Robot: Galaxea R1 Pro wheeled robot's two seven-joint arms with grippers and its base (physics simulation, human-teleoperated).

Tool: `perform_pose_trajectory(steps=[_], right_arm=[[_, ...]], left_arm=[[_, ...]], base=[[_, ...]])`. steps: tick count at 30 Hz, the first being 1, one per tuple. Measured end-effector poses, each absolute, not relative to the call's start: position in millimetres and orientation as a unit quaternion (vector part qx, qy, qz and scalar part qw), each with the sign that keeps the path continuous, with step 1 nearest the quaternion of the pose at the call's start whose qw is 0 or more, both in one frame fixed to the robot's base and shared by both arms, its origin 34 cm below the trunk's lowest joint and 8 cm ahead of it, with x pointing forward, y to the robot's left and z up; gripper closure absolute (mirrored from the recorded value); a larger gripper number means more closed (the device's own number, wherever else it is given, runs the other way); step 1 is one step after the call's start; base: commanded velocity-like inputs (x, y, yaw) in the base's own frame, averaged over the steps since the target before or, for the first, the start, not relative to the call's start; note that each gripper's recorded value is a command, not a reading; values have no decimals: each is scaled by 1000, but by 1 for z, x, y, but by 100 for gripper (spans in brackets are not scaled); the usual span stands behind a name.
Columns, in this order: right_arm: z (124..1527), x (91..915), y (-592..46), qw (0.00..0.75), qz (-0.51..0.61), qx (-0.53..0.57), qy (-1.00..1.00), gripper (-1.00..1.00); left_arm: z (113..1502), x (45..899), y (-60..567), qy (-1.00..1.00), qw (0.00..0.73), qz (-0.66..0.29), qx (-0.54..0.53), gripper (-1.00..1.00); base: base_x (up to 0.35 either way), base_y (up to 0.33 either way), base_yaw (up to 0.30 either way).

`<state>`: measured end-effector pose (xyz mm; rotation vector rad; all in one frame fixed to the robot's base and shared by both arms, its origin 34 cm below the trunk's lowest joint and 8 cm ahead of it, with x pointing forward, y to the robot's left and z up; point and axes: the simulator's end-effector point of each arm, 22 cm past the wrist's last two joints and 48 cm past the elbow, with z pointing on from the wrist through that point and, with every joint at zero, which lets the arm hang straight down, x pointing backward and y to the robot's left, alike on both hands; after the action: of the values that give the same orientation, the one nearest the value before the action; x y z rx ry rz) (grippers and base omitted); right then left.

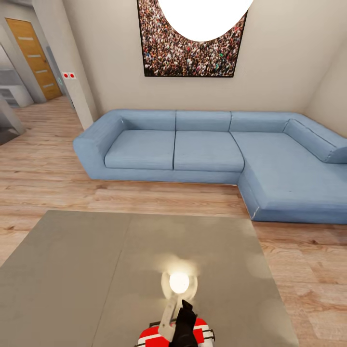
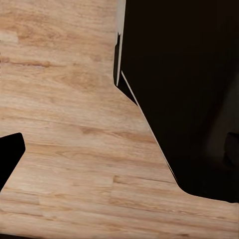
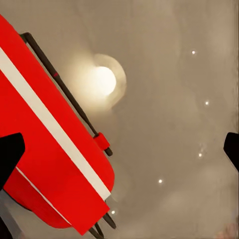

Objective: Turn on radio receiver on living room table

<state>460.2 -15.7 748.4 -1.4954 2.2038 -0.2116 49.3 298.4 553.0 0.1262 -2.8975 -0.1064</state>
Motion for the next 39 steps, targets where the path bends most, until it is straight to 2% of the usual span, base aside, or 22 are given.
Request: perform_pose_trajectory(steps=[32, 39], right_arm=[[755, 387, 40, 249, -37, -645, 722, -100], [762, 398, 39, 270, -67, -654, 704, -100]], left_arm=[[553, 49, 299, -991, 119, -36, 43, -100], [553, 50, 304, -991, 119, -40, 42, -100]], base=[[0, 0, 0], [0, 0, 0]])
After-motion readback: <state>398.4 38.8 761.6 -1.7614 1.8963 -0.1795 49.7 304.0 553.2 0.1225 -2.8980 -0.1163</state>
